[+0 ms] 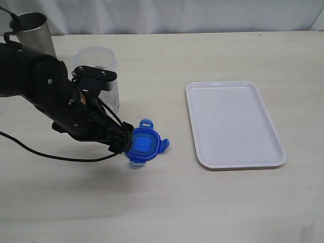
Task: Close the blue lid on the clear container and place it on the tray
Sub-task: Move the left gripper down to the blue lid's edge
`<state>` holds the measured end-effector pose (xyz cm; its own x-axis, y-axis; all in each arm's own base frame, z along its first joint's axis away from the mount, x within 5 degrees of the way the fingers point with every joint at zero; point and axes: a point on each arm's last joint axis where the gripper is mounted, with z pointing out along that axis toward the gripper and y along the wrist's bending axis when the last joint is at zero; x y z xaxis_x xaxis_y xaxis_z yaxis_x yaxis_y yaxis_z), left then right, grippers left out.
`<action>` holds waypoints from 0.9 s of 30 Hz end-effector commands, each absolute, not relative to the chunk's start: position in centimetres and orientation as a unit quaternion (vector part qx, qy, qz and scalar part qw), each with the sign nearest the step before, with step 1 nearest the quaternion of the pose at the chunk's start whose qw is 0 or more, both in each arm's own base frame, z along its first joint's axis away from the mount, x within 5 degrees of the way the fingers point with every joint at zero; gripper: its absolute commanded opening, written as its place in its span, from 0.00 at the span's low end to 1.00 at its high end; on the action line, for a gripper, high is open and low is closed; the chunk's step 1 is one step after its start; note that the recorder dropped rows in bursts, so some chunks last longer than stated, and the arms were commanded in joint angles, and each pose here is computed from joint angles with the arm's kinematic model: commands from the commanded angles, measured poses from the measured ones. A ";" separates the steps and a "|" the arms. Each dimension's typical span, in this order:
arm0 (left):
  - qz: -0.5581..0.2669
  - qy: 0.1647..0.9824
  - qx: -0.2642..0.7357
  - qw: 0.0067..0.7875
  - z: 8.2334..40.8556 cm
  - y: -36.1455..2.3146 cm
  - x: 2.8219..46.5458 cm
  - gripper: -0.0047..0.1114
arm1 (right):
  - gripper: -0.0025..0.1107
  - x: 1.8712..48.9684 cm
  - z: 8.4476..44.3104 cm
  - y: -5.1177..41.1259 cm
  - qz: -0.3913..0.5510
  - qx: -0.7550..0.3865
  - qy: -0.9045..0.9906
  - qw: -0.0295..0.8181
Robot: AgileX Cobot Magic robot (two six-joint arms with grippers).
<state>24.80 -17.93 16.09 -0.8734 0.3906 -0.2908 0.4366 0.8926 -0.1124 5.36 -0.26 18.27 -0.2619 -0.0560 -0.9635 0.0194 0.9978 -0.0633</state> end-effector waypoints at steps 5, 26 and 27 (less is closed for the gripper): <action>-0.084 0.956 0.226 0.165 16.2 -18.2 25.2 0.93 | 0.06 5.3 18.2 -0.3 -0.035 -0.013 0.792 0.609; -0.089 0.962 0.192 0.174 16.3 -18.3 25.4 0.59 | 0.06 5.3 18.2 -0.3 -0.035 -0.013 0.792 0.609; -0.090 0.961 0.191 0.177 16.3 -18.3 25.5 0.59 | 0.06 5.3 18.2 -0.3 -0.035 -0.013 0.792 0.609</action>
